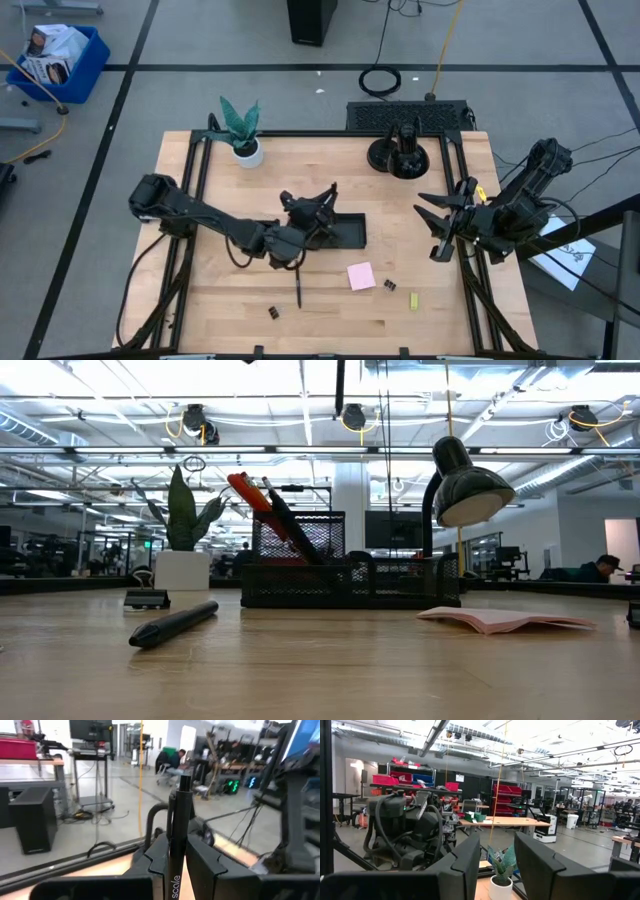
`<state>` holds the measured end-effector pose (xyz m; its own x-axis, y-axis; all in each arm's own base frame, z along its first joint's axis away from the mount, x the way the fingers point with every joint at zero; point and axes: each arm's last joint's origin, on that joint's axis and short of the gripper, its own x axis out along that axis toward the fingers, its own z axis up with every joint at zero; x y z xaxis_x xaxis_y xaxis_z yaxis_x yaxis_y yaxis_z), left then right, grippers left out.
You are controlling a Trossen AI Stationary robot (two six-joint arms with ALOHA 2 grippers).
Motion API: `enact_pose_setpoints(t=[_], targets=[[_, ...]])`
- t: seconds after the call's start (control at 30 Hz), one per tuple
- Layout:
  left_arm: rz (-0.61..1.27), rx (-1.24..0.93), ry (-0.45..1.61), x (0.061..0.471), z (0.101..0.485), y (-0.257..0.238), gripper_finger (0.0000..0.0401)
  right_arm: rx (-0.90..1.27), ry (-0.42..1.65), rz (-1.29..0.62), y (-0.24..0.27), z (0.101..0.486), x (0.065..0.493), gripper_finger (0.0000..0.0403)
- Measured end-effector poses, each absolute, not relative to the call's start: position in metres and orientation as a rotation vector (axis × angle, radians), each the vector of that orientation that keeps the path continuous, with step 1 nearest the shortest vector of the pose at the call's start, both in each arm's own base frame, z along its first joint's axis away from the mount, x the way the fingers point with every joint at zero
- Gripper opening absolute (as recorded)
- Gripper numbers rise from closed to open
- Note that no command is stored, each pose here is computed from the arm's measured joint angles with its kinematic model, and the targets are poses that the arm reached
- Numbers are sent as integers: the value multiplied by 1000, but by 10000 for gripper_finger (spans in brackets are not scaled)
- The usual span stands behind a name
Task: Pick and place office supplies into organizer
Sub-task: Put the left black pen into the desk organizer
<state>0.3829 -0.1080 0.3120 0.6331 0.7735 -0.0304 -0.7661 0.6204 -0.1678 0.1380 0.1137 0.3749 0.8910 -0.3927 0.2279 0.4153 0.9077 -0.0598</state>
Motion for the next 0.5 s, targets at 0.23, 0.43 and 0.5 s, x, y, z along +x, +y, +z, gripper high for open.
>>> enact_pose_setpoints(t=[0.23,0.43,0.5], targets=[[908,-242,-14,380,295,-107,52,-107,-214,-420,114,375,138,116],[943,-258,-11,376,279,-103,51,-105,-216,-419,114,375,138,116],[949,-259,-11,376,278,-102,52,-105,-216,-418,114,375,138,116]])
